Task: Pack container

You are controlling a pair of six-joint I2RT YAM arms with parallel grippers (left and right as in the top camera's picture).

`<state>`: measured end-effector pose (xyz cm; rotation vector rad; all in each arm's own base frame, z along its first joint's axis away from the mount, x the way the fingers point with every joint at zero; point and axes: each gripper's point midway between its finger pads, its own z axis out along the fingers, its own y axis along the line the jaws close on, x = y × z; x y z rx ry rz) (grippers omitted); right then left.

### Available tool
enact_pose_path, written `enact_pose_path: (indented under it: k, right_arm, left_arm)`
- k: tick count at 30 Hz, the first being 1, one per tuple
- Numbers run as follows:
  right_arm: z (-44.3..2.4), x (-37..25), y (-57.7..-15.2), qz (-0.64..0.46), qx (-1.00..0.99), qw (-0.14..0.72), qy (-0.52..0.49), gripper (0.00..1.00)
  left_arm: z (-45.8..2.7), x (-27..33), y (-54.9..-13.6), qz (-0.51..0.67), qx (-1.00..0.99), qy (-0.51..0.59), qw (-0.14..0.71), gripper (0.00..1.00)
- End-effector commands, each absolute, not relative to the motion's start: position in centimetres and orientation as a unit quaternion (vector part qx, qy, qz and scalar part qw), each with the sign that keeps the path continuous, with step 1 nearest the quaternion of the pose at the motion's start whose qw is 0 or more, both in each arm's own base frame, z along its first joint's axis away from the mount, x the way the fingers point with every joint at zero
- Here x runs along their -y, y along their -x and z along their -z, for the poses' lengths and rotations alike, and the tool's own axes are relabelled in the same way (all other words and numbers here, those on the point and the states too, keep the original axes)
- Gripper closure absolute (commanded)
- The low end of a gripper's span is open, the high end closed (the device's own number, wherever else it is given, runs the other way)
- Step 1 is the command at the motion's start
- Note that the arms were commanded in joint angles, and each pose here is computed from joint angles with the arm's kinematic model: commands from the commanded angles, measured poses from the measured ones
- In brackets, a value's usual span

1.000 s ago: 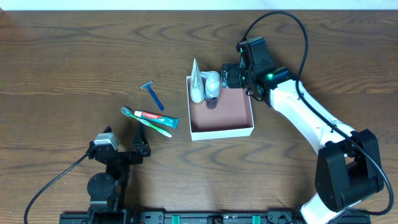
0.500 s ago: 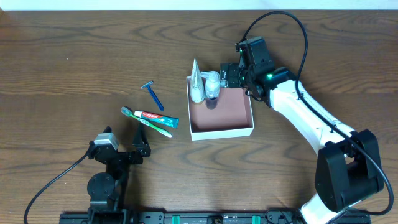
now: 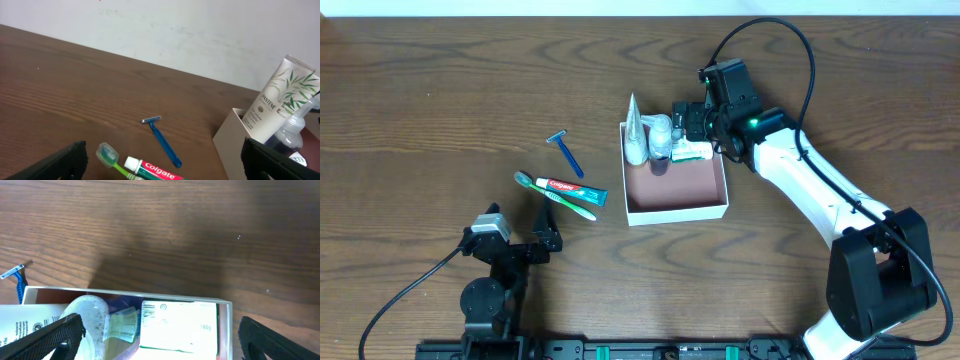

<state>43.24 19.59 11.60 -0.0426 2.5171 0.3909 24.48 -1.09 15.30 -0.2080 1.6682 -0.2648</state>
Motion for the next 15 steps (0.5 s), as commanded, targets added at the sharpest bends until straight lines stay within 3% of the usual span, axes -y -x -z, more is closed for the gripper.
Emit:
enact_pose_path:
  k: [1, 9, 15]
  right_arm:
    - [-12.2, -20.0, -43.7, -0.148, -0.941, 0.303, 0.017, 0.01]
    - [-18.7, -18.0, -43.5, -0.164, -0.919, 0.358, -0.006, 0.01]
    - [-25.4, -10.9, -41.7, -0.152, -0.897, 0.409, -0.069, 0.01]
  left_arm:
    - [-13.8, 1.2, -24.4, 0.114, -0.753, 0.085, 0.643, 0.02]
    - [-13.8, 1.2, -24.4, 0.114, -0.753, 0.085, 0.643, 0.02]
    - [-13.8, 1.2, -24.4, 0.114, -0.753, 0.085, 0.643, 0.02]
